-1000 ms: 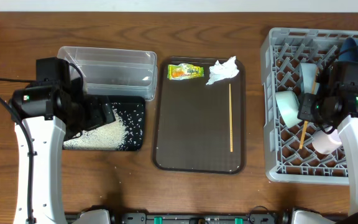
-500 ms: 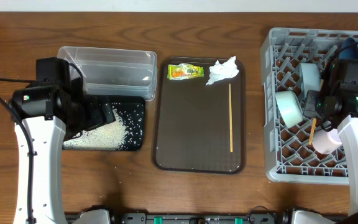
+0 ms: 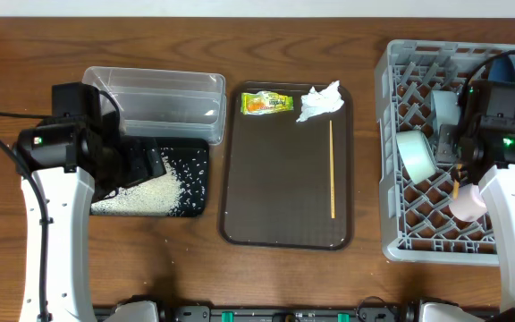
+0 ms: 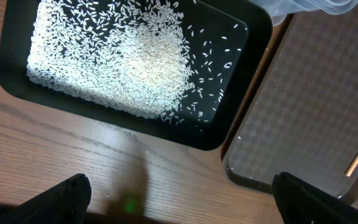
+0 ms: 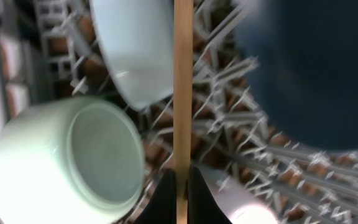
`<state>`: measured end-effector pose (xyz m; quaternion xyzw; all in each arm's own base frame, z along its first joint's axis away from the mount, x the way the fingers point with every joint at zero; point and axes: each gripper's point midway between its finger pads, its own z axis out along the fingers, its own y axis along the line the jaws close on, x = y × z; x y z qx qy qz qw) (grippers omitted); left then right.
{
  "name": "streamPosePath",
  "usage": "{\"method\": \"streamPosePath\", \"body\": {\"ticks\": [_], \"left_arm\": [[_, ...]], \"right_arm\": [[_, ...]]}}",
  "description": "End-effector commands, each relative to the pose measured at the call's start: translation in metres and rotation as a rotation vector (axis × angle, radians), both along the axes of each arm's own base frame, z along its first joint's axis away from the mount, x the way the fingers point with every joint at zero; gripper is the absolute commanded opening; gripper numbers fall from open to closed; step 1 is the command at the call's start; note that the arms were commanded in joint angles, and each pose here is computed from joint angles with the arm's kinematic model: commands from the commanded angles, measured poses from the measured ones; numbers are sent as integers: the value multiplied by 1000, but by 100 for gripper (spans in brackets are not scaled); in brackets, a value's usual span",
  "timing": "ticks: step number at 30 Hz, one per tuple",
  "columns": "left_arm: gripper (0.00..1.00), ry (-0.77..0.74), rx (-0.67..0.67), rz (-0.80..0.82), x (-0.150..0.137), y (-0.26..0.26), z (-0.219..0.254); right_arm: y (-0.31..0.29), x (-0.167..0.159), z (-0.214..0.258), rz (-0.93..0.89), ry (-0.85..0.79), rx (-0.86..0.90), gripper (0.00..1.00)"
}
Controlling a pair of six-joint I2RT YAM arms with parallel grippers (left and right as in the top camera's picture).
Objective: Sort waste into correct bins and load items into the dishwasher rack
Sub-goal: 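Insert the chopstick upright into the dish rack with the right gripper, then withdraw the right gripper from the rack back to the brown tray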
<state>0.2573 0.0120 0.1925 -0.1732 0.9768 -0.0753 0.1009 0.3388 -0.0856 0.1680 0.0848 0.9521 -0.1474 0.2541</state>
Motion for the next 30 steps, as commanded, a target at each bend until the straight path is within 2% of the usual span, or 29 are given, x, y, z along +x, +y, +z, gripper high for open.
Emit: {"method": "streamPosePath", "body": {"ticks": [1, 8, 19, 21, 22, 23, 24, 26, 30], "left_arm": [[96, -17, 14, 8, 0, 3, 6], [96, -17, 14, 8, 0, 3, 6], [96, -17, 14, 8, 0, 3, 6], [96, -17, 14, 8, 0, 3, 6], [96, -17, 14, 7, 0, 3, 6], [96, -17, 14, 7, 0, 3, 6], [96, -17, 14, 8, 0, 3, 6], [96, -17, 14, 8, 0, 3, 6], [96, -17, 14, 8, 0, 3, 6]], "right_arm": [[-15, 6, 18, 38, -16, -119, 1], [-24, 7, 13, 72, 19, -154, 1], [-63, 26, 1, -38, 8, -232, 1], [-70, 28, 1, -63, 9, -266, 4], [-71, 29, 1, -67, 4, -271, 21], [-71, 31, 2, -67, -7, -271, 55], [-67, 35, 3, -54, -19, -260, 76], [-56, 38, 9, -25, -44, -251, 73], [-18, 47, 30, 71, -117, -243, 76]]}}
